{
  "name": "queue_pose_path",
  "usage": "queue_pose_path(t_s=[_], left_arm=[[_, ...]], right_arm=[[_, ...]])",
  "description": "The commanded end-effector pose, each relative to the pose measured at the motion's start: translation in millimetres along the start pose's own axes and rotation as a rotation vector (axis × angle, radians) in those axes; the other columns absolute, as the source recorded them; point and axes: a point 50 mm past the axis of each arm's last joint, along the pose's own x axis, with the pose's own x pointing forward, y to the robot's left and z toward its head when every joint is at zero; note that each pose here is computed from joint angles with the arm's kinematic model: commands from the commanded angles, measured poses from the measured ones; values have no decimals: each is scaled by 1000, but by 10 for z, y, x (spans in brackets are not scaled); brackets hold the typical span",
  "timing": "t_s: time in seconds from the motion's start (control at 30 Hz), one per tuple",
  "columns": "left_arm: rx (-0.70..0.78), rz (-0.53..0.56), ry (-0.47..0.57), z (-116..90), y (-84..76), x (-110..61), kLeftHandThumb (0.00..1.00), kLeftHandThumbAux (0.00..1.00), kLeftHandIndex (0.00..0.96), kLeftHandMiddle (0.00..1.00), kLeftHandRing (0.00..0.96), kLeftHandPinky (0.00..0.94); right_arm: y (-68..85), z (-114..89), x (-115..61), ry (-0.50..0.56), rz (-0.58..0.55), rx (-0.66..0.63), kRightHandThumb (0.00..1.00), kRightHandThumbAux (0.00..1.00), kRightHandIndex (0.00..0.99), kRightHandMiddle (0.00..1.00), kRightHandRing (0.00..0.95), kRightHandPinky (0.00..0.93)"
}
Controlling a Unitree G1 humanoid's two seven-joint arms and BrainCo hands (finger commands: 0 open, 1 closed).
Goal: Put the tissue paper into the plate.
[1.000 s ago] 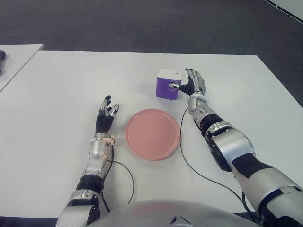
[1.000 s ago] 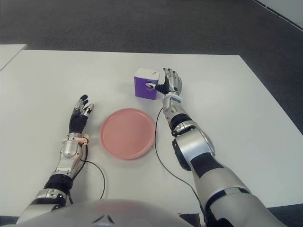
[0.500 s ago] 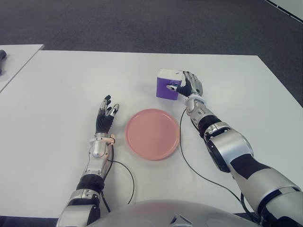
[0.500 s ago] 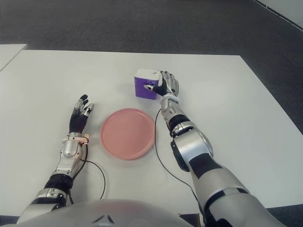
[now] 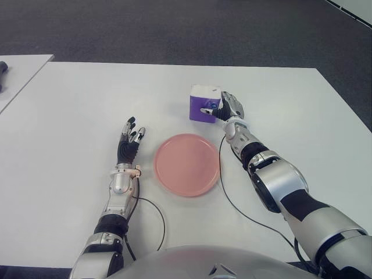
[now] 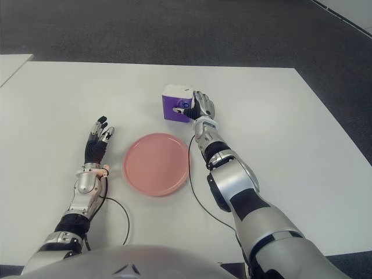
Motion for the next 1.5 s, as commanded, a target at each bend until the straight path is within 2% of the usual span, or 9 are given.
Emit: queue_pose_path(t_s=[0.03,0.93,1.5], left_arm=[[23,-8,112,-217,-24,-174,0,401,0,0,0,0],[14,1,110,-236,-53,-171,0,398,0,0,0,0],[5,-1,82,-227,-51,-176,0,402,0,0,0,0]], right_arm=[[143,-31,-73,-12,65,15,169,376,0,0,0,0],[215,-11,-114,-90,131,0,158,433,0,0,0,0],[246,-24,-132,-54,160,141,186,433,0,0,0,0]])
